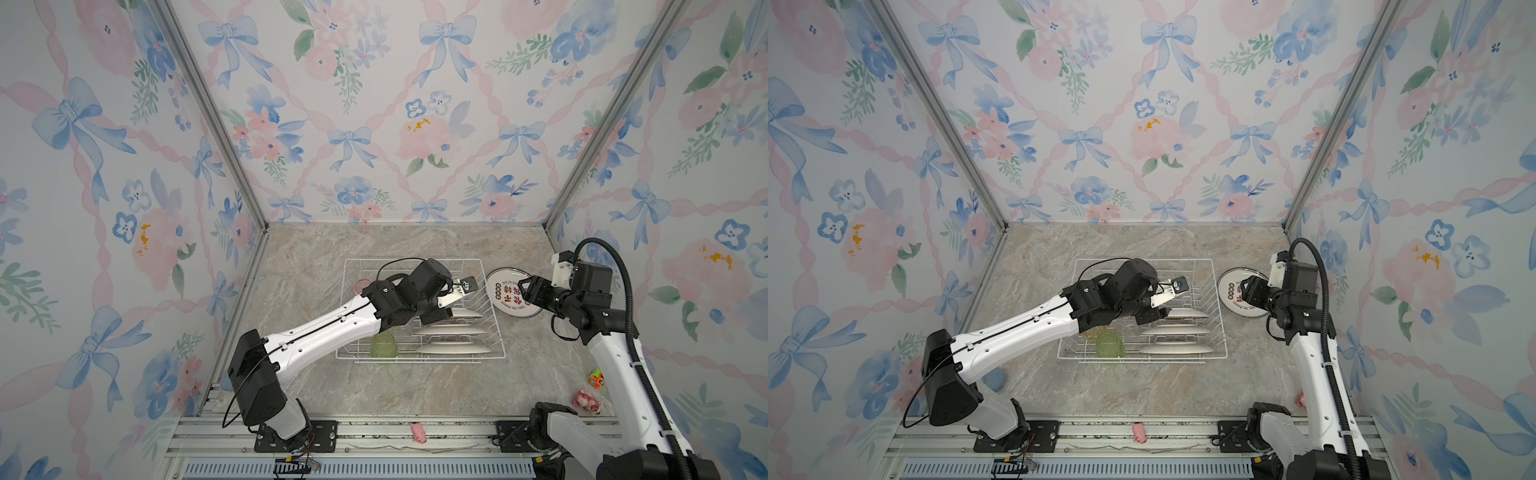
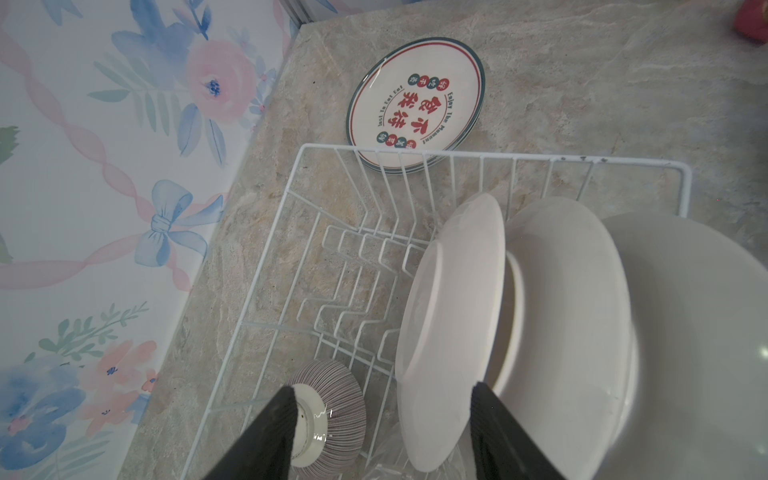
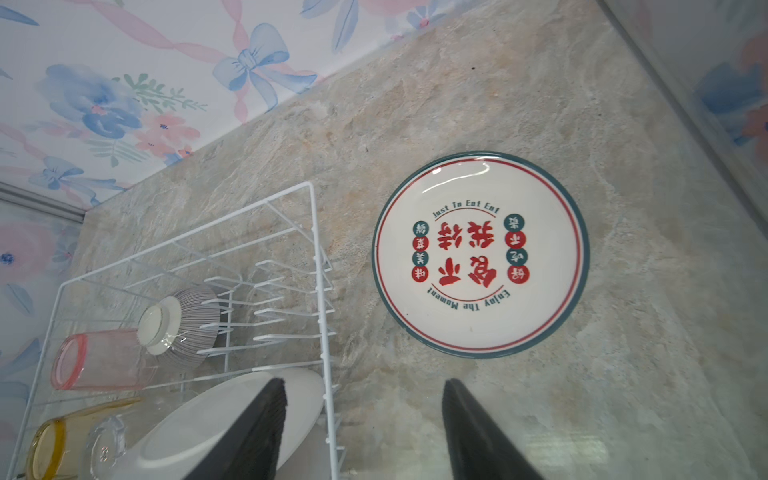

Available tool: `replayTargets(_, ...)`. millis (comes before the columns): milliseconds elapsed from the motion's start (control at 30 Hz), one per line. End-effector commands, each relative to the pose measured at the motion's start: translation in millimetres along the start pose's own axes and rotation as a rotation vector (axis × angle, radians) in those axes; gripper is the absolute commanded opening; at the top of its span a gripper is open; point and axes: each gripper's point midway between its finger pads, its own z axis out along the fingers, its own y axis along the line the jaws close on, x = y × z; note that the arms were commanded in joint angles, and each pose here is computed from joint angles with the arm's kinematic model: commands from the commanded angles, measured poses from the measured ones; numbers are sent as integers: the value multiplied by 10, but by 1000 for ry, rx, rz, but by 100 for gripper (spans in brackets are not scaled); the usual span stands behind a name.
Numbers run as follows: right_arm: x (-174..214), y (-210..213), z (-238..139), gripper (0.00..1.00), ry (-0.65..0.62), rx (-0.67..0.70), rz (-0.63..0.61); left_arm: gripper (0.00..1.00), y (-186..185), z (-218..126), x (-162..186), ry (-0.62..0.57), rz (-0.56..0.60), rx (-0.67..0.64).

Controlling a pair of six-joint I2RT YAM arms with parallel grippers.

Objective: Unload the mixed dishes from the dish rack
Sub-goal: 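Close the left gripper on the rim of the orange-sunburst plate in the rack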

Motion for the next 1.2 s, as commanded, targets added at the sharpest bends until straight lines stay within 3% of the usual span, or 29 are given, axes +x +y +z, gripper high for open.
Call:
replayTargets(0, 66, 134, -72, 63, 22, 4, -52, 62, -96, 66, 39, 47, 48, 13)
replayTargets(400, 128, 303, -11, 63, 24, -42, -89, 59, -95, 175, -22, 81, 121, -25)
replayTargets(800, 135, 262, 19, 65, 18, -26, -107, 58, -250, 274, -49, 102, 156, 78)
replayTargets(1167, 131, 253, 76, 65, 23, -24, -111, 46, -371, 470, 63, 187, 171, 149)
